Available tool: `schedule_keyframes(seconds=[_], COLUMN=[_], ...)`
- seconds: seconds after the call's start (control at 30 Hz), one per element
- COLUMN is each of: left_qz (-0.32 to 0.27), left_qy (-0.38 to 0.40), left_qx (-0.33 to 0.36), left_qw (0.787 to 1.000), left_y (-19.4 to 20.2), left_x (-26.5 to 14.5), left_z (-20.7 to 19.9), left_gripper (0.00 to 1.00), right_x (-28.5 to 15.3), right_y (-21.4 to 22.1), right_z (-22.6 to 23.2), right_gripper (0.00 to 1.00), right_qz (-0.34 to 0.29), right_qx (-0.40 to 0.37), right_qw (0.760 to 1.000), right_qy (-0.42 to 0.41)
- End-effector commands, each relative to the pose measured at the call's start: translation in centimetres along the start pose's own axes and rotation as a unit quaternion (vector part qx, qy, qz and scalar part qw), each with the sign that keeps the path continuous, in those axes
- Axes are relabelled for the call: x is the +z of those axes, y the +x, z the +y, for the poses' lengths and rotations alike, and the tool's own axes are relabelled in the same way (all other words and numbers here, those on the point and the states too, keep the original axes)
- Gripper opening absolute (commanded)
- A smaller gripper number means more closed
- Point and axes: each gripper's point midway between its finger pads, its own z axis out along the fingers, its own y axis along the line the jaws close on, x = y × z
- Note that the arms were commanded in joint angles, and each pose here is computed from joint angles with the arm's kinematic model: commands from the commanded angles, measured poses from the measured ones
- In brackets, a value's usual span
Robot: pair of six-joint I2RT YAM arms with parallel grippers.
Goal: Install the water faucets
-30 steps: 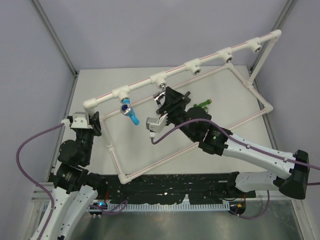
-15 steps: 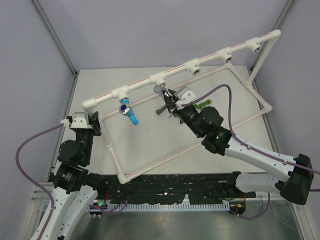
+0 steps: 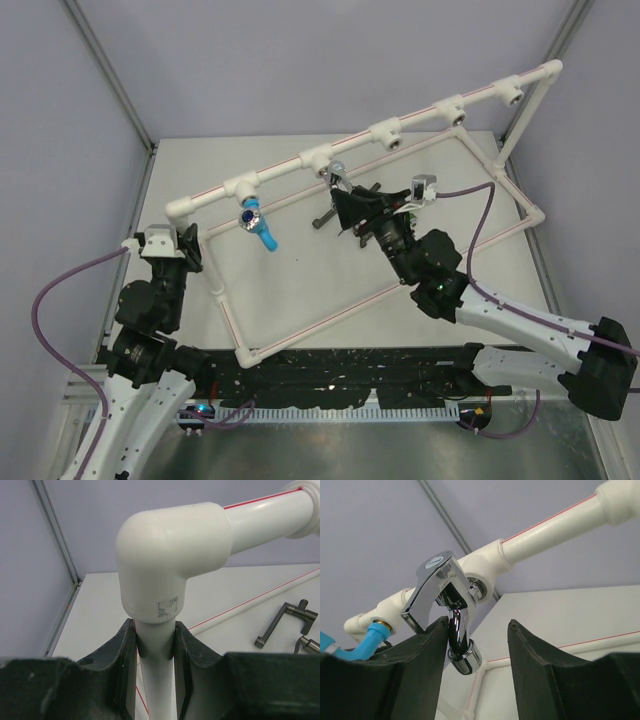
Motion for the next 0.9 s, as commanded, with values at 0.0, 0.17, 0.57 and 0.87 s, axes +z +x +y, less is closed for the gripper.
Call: schedule_keyframes(seconds=[0.0, 0.17, 0.57, 0.87], left_qz=[0.029, 0.032, 0.031, 0.029], left_qy=[0.004, 0.007, 0.005, 0.003], left_qx=[0.03, 0.029, 0.03, 0.031], left_qw=[0.999, 0.999, 0.999, 0.999], left_y=[1.7, 1.8, 1.9, 1.8], left_x=[-0.3, -0.2, -0.2, -0.3], left_z=[0.1, -0.1, 0.0, 0.1], left_gripper=[0.0, 0.0, 0.0, 0.0], right_x=[-2.0, -2.0, 1.8, 3.7], right_y=[-5.8, -7.3, -7.9, -5.9], right_z=[0.3, 3.0, 5.4, 4.0], right_gripper=[0.56, 0.57, 0.56, 0.43], right_qz=[-0.049, -0.011, 0.001, 0.03], right_qx=[-0.127, -0.243, -0.219, -0.199], right_qw=[0.991, 0.968, 0.974, 0.979], right_qy=[-0.004, -0.059, -0.056, -0.016])
